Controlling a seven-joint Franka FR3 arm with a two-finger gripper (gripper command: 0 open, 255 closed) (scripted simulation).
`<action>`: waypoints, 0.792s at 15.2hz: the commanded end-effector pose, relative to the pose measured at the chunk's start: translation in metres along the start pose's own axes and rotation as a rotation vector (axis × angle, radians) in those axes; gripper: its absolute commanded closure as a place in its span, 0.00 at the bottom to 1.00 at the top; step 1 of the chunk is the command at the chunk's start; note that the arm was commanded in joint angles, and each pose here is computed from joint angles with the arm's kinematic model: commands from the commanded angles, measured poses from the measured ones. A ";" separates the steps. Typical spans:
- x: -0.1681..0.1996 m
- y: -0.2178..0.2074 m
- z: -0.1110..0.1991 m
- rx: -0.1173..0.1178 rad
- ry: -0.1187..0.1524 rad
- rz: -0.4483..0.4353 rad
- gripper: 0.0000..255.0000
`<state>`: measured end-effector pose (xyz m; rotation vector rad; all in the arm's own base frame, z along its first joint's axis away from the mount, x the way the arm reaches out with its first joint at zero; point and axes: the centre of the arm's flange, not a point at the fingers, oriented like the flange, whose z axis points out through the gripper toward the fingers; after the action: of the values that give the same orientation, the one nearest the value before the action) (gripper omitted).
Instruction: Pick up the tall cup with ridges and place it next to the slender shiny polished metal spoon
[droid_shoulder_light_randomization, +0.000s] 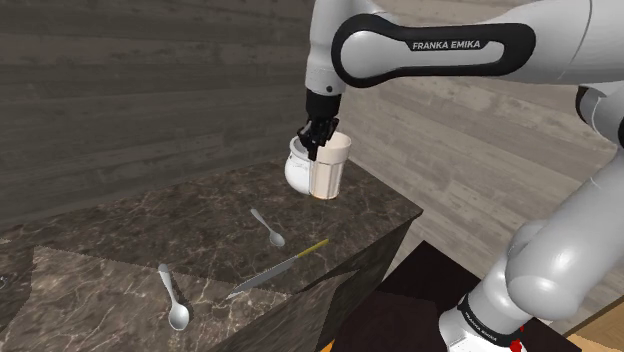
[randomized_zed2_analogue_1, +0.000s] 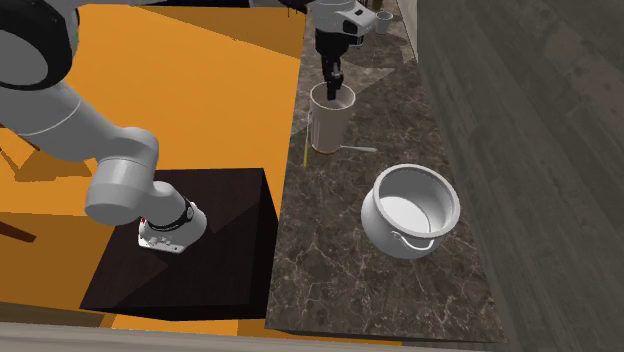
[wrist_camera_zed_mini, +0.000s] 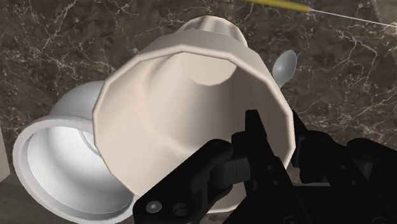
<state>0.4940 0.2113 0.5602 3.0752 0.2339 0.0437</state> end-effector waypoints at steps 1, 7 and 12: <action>0.014 -0.020 0.008 0.001 0.001 0.001 1.00; 0.059 -0.081 0.031 0.001 0.001 0.001 1.00; 0.097 -0.131 0.050 0.001 0.001 0.001 1.00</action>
<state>0.5643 0.3396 0.5112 3.0759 0.2343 0.0426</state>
